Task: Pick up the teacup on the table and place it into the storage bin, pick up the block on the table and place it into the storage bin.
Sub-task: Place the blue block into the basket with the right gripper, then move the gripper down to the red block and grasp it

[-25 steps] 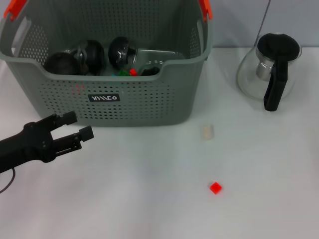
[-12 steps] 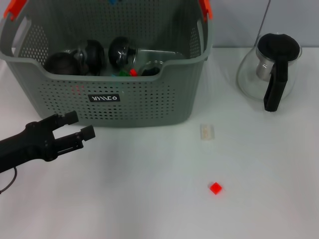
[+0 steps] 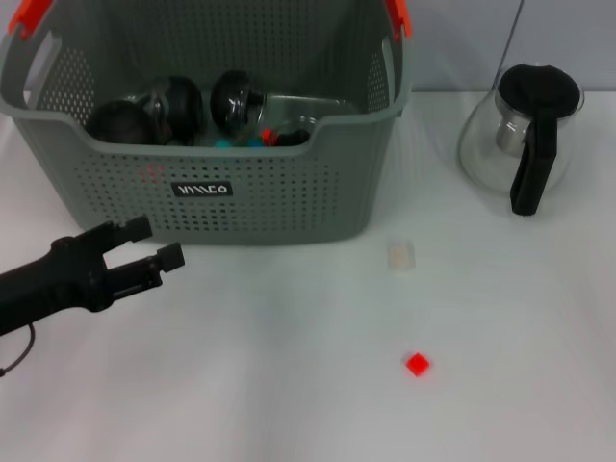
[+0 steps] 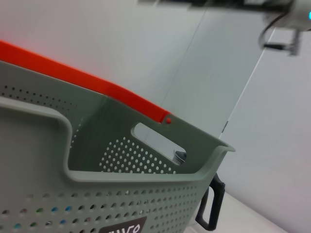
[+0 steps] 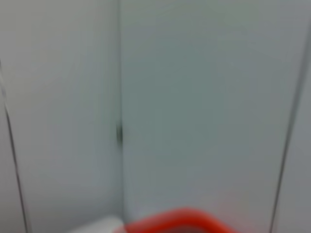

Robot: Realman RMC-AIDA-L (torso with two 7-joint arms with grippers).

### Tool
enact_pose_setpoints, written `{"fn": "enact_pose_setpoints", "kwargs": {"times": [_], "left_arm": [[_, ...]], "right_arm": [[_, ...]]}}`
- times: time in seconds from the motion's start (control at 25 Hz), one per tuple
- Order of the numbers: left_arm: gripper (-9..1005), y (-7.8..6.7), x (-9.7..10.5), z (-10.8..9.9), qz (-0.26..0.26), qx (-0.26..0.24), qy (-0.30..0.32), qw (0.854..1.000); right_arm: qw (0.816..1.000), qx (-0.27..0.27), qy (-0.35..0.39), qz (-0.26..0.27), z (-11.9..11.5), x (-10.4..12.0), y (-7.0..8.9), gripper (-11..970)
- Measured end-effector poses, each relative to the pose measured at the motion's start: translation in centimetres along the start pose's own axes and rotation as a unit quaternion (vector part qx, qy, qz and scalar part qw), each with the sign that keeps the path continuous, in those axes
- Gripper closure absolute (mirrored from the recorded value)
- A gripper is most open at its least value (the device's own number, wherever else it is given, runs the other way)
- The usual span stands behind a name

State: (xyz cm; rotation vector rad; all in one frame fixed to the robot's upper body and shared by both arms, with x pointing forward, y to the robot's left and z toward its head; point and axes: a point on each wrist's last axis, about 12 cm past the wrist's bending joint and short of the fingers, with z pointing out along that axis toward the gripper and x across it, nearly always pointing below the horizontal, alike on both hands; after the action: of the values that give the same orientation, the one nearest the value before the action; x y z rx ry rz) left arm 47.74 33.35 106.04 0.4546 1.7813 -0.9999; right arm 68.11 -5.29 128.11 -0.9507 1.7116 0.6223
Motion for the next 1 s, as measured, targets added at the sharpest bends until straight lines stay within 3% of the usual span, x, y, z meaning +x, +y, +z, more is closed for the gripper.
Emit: {"fn": "enact_pose_setpoints", "kwargs": {"times": [0.12, 0.24, 0.36, 0.44, 0.48, 0.52, 0.6, 0.64, 0.72, 0.76, 1.0], "left_arm": [[148, 0.0, 0.0, 0.0, 0.001, 0.000, -0.001, 1.000], [148, 0.1, -0.1, 0.0, 0.002, -0.001, -0.002, 1.000], [148, 0.2, -0.2, -0.1, 0.003, -0.003, -0.003, 1.000], [148, 0.2, -0.3, -0.2, 0.002, -0.004, -0.003, 1.000], [148, 0.2, -0.3, -0.2, 0.002, -0.005, -0.003, 1.000], [148, 0.2, -0.3, -0.2, 0.002, -0.005, -0.003, 1.000], [148, 0.2, -0.4, -0.1, 0.003, -0.004, -0.003, 1.000], [148, 0.3, -0.4, -0.1, 0.004, -0.004, -0.002, 1.000], [148, 0.3, -0.5, -0.1, 0.005, -0.003, -0.001, 1.000], [148, 0.3, -0.5, -0.1, 0.005, -0.003, -0.001, 1.000], [148, 0.3, -0.6, -0.1, 0.004, -0.003, -0.002, 1.000]], "right_arm": [[0.993, -0.047, -0.110, 0.020, -4.8, 1.1, -0.2, 311], [0.970, -0.101, -0.221, 0.002, -10.5, 3.8, 0.1, 197], [0.949, -0.131, -0.285, -0.010, -15.2, 6.8, 0.1, 98], [0.946, -0.148, -0.289, -0.013, -17.6, 8.5, 0.2, 69], [0.947, -0.160, -0.278, -0.017, -18.7, 9.4, 0.2, 73], [0.955, -0.198, -0.218, -0.029, -20.1, 10.9, 0.7, 77], [0.964, -0.232, -0.124, -0.034, -20.8, 12.1, 1.2, 80], [0.964, -0.232, -0.124, -0.034, -20.8, 12.1, 1.2, 81], [0.968, -0.250, -0.008, -0.028, -21.2, 12.9, 1.7, 84], [0.965, -0.245, 0.086, -0.025, -21.2, 13.1, 1.9, 85], [0.948, -0.230, 0.219, -0.033, -20.1, 12.3, 2.2, 93]]}}
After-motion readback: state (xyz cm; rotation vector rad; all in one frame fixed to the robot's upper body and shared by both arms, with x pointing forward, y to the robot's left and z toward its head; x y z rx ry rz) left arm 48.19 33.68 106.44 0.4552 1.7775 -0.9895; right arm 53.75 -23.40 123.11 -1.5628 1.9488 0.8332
